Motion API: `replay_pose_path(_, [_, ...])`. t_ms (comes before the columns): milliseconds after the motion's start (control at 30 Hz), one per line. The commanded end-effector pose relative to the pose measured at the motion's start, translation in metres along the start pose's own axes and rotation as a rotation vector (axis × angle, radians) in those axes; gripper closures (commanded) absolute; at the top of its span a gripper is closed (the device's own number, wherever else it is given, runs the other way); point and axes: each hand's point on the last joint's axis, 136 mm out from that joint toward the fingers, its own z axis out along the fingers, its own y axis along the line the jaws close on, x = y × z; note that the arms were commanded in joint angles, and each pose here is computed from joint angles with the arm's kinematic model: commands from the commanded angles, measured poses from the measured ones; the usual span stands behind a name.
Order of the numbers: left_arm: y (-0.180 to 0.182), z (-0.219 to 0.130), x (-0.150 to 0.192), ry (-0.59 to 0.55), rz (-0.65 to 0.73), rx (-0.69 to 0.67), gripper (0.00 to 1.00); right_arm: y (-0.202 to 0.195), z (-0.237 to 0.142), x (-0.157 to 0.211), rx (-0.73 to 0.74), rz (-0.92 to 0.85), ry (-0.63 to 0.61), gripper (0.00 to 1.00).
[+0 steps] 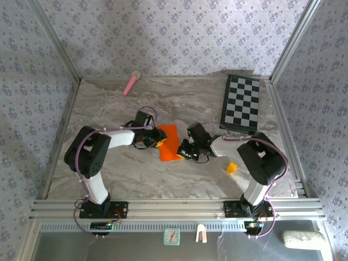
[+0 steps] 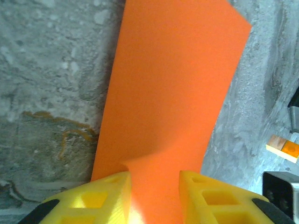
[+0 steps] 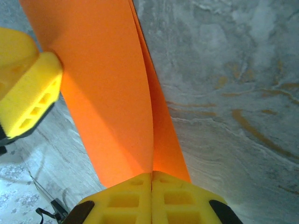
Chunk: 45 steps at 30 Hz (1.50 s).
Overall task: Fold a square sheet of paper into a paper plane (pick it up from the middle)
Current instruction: Fold the triangle a second time at the center of the table.
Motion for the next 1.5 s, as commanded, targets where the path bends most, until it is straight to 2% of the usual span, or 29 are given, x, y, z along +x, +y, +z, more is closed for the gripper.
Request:
replay_pose_path(0, [-0.028, -0.007, -0.004, -0.005, 0.083, 0.07, 0.67, -0.014, -0.005, 0.004, 0.055, 0.021, 0.003, 0.96])
replay_pose_path(167, [-0.009, 0.0, -0.009, -0.008, 0.07, -0.005, 0.68, -0.009, -0.011, 0.004, 0.039, 0.01, 0.003, 0.98])
replay_pose_path(467, [0.015, 0.016, -0.003, 0.04, 0.046, -0.077, 0.78, 0.02, -0.014, 0.002, -0.063, -0.045, 0.011, 1.0])
replay_pose_path(833, [0.021, 0.018, 0.0, 0.051, 0.037, -0.088, 0.85, 0.051, 0.006, -0.011, -0.137, -0.095, 0.011, 1.0])
replay_pose_path(1267, [0.004, 0.009, -0.002, 0.039, 0.053, -0.044, 0.86, 0.056, 0.03, -0.022, -0.106, -0.105, -0.013, 1.0])
replay_pose_path(1467, [-0.019, -0.008, -0.018, -0.015, 0.082, 0.024, 0.81, 0.047, 0.033, -0.019, -0.064, -0.107, -0.003, 1.0])
